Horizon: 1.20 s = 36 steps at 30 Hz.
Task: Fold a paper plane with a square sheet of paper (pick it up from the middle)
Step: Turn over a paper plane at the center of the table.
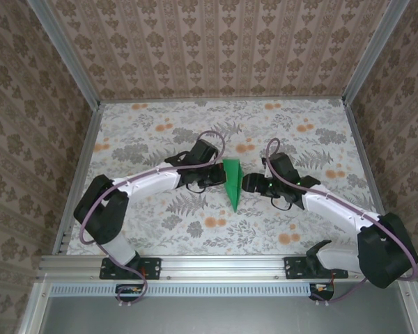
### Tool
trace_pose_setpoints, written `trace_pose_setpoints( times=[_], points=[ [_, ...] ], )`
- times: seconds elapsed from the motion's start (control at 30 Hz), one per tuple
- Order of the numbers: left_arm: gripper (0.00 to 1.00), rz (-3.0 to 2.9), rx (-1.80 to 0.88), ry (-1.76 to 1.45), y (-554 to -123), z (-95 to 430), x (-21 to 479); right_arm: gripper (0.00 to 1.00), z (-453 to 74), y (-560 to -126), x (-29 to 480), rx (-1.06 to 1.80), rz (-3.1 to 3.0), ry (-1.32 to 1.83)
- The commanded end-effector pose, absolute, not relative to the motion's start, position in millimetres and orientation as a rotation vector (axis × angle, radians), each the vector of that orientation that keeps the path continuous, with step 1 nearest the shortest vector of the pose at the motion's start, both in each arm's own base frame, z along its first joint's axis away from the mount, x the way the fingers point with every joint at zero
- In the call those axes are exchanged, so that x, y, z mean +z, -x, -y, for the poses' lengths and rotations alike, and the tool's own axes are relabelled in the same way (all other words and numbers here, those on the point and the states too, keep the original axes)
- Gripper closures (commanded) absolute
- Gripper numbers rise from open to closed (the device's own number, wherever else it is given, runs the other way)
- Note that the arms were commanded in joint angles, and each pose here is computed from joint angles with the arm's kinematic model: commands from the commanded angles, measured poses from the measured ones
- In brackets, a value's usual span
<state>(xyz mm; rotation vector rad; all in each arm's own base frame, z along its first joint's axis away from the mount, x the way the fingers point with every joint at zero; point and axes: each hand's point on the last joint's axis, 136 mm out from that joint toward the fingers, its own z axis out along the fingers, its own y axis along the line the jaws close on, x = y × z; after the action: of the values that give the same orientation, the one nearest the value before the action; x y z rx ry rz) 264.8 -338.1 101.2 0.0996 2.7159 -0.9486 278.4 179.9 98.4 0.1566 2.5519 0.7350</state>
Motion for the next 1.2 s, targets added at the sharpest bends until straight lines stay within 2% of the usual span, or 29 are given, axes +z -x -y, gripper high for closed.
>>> trace_pose_setpoints(
  times=[0.0, 0.4, 0.6, 1.17],
  points=[
    [1.0, -2.681, -1.11, -0.147, -264.1, 349.1, 90.5, 0.3, -193.0, -277.8, 100.5, 0.836, -2.536, -0.138],
    [1.0, -2.755, -1.059, -0.108, -257.1, 325.9, 43.6, 0.55, -231.1, -274.2, 77.9, 0.763, -2.65, 0.031],
    [1.0, -2.763, -1.052, -0.112, -256.3, 323.2, 41.2, 0.57, -246.7, -275.5, 69.4, 0.693, -2.684, 0.09],
    [1.0, -2.816, -1.003, -0.087, -253.6, 316.7, 24.4, 0.55, -246.4, -278.1, 47.5, 0.599, -2.763, 0.131]
  ],
)
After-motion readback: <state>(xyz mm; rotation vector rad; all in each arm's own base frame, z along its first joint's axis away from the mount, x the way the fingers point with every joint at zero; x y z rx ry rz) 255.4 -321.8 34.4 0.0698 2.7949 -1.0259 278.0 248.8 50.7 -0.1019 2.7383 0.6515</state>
